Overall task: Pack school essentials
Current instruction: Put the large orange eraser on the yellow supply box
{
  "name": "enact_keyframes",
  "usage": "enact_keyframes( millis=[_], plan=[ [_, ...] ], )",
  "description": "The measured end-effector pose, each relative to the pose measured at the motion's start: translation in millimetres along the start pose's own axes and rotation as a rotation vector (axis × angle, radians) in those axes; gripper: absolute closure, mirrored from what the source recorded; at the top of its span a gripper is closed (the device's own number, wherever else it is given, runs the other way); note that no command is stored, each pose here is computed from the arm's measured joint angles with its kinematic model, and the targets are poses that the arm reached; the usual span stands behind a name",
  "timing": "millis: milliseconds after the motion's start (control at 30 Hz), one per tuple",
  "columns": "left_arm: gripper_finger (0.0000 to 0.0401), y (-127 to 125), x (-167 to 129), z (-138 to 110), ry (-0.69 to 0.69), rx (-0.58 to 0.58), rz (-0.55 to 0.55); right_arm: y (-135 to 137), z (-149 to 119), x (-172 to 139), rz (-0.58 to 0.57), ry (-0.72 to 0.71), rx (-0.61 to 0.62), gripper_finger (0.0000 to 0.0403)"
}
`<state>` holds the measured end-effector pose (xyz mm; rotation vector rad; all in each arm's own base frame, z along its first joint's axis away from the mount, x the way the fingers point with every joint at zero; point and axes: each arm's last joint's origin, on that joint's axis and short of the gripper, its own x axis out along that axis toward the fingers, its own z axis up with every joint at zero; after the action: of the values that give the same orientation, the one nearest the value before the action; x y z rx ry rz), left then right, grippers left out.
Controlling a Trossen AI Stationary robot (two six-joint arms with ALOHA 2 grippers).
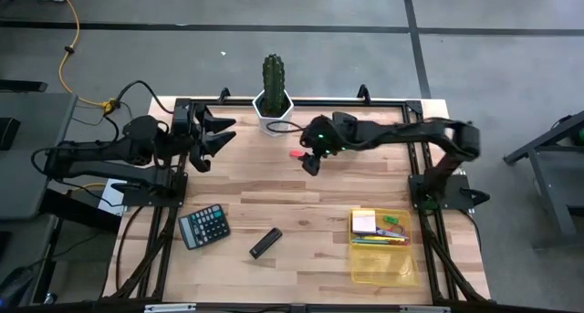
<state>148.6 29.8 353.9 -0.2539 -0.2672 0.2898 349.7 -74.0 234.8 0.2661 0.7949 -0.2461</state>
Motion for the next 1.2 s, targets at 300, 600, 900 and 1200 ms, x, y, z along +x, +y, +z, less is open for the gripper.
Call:
enact_keyframes(
  millis=[300,600,900,1200],
  plan=[
    [0.0215,0.2,1.9,-2.0,0.011,0.001,0.003,-30.1,-17.0,55.0,-0.028,0.161,0.065,0.0160],
    [0.0215,0.2,1.9,-2.0,0.011,0.001,0.002,-38.8,-17.3,72.3,0.010,0.122,0.048,0.0160],
    [0.0215,0.2,1.9,-2.0,0.011,0.001,0.002,-45.6,-26.4,103.3,-0.041,0.090,0.027,0.0160],
    [0.0215,0.2,1.9,-2.1,0.012,-0.002,0.001,-53.4,-36.4,117.2,-0.043,0.134,-0.068,0.0160]
  ],
)
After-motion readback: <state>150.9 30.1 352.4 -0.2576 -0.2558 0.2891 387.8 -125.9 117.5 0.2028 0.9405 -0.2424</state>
